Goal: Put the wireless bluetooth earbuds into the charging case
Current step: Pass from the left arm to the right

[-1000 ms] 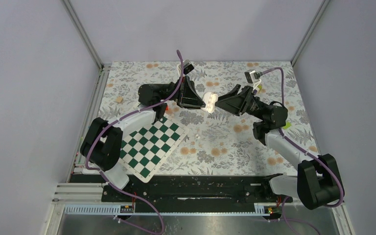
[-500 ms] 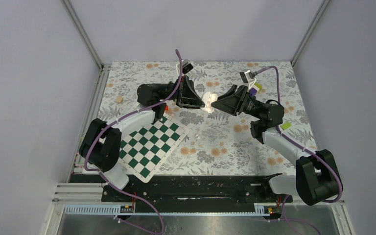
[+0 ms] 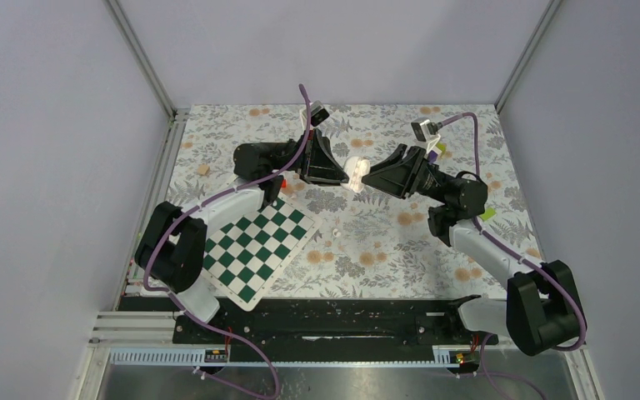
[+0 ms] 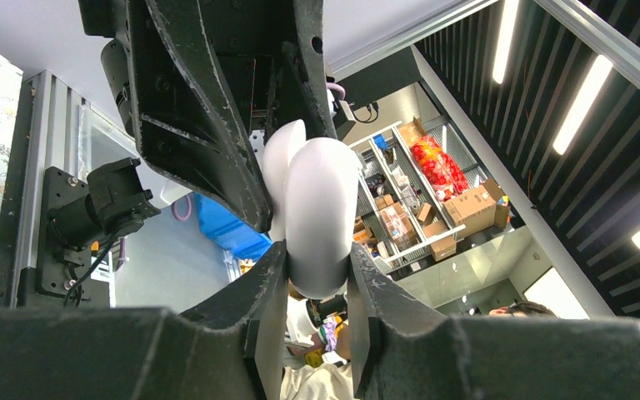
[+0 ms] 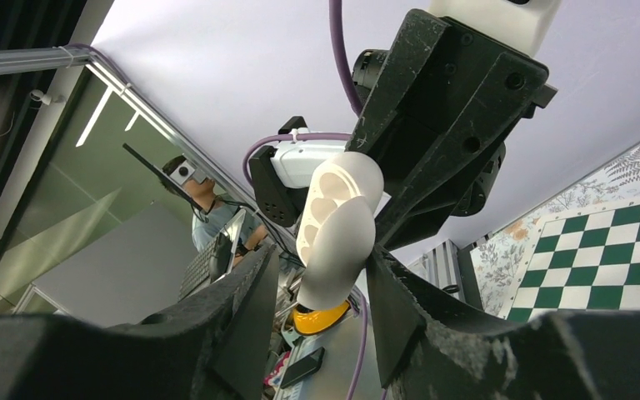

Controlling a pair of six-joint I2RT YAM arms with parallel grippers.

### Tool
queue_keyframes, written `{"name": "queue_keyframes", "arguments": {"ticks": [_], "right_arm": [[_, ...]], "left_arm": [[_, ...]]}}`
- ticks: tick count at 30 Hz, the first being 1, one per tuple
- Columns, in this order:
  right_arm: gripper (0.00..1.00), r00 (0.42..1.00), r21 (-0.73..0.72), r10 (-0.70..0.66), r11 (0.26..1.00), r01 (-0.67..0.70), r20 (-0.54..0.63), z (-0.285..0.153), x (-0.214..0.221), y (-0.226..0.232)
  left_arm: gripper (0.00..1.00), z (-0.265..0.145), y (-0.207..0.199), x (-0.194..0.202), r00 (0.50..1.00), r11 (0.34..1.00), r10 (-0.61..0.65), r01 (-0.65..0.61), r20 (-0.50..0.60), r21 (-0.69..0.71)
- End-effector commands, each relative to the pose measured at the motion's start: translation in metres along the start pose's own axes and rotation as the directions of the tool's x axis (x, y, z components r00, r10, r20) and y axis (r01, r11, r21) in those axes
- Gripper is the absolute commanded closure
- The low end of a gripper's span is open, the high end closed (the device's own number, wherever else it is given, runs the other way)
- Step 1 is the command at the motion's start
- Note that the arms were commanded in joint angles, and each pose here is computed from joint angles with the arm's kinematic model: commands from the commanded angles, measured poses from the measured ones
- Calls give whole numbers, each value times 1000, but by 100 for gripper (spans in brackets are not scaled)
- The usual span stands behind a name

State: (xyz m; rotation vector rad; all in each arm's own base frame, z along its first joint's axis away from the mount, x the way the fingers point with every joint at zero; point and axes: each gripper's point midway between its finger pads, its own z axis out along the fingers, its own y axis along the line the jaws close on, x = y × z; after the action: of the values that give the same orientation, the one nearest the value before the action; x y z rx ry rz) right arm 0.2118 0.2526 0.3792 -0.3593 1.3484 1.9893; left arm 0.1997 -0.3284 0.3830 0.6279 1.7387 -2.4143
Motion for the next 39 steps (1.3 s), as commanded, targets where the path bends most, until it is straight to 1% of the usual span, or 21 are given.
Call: {"name": "queue_keyframes", "arguments": {"ticks": [1, 6, 9, 14, 20, 27, 29, 35, 39], "right_arm": [[51, 997, -66, -75, 995, 74, -15, 1, 2, 23], [56, 997, -63, -71, 996, 70, -15, 1, 2, 21], [57, 997, -63, -70, 996, 69, -13, 1, 2, 21], [50, 998, -61, -64, 996, 63, -10, 1, 3, 21], [49, 998, -57, -56, 997, 55, -7, 1, 2, 20], [37, 999, -51, -47, 998, 47, 3, 1, 1, 17], [36, 999, -52, -50, 997, 51, 5, 1, 1, 17], [37, 998, -54, -55, 997, 55, 6, 0, 2, 19], [41, 998, -60, -63, 996, 63, 8, 0, 2, 22]], "left_arm": [[100, 1, -27, 10, 991, 990, 133, -132, -10, 50], [100, 1, -28, 10, 991, 990, 136, -135, -12, 51], [100, 1, -27, 10, 991, 990, 135, -134, -11, 50], [100, 1, -26, 11, 992, 991, 129, -128, -12, 48], [100, 1, -27, 10, 990, 989, 138, -137, -14, 50], [100, 1, -27, 11, 990, 989, 137, -136, -13, 50], [100, 1, -27, 10, 991, 989, 137, -136, -12, 49], [100, 0, -25, 11, 991, 990, 136, -135, -12, 47], [100, 0, -25, 11, 991, 990, 135, -135, -14, 46]]}}
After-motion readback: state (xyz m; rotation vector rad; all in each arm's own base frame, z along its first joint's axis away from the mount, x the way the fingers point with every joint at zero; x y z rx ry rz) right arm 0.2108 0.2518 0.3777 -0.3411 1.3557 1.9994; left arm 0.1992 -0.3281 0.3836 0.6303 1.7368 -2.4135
